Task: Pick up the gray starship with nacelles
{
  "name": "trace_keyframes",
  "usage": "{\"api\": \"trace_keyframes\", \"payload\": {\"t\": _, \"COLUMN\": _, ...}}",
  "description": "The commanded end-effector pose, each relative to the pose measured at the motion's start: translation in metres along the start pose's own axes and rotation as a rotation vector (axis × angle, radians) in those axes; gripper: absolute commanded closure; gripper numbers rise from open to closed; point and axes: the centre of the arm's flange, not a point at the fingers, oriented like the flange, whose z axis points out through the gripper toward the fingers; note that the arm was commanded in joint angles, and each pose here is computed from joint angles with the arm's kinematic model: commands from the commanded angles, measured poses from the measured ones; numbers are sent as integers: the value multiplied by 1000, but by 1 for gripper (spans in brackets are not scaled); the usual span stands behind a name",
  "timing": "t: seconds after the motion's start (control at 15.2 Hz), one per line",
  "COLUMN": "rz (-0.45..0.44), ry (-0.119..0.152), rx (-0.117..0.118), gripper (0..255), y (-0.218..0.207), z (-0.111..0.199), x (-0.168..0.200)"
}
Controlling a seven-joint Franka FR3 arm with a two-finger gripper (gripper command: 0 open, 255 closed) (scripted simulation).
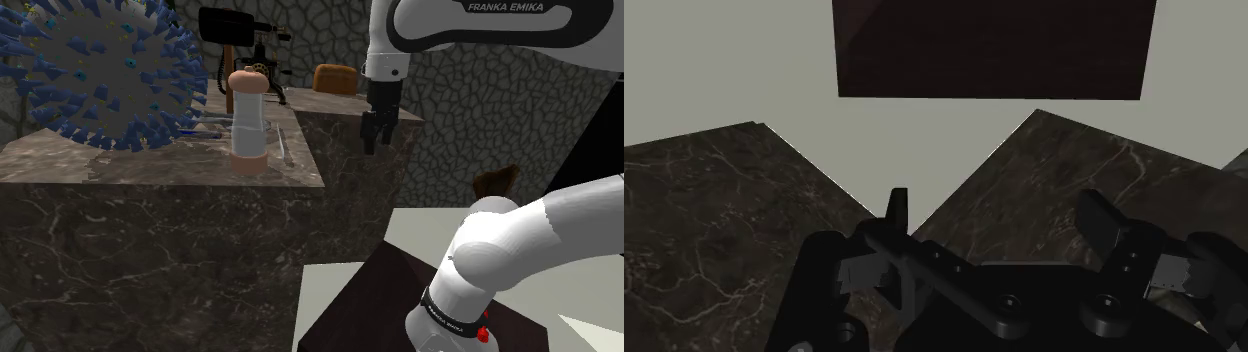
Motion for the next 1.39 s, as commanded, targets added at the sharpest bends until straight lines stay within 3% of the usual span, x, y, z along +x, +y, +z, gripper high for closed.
{"api": "trace_keyframes", "payload": {"t": 0.0, "rz": 0, "ry": 0, "rx": 0, "gripper": 0, "y": 0, "z": 0, "x": 0}}
{"api": "trace_keyframes", "payload": {"t": 1.32, "rz": 243, "ry": 138, "rx": 188, "gripper": 0, "y": -128, "z": -36, "x": 185}}
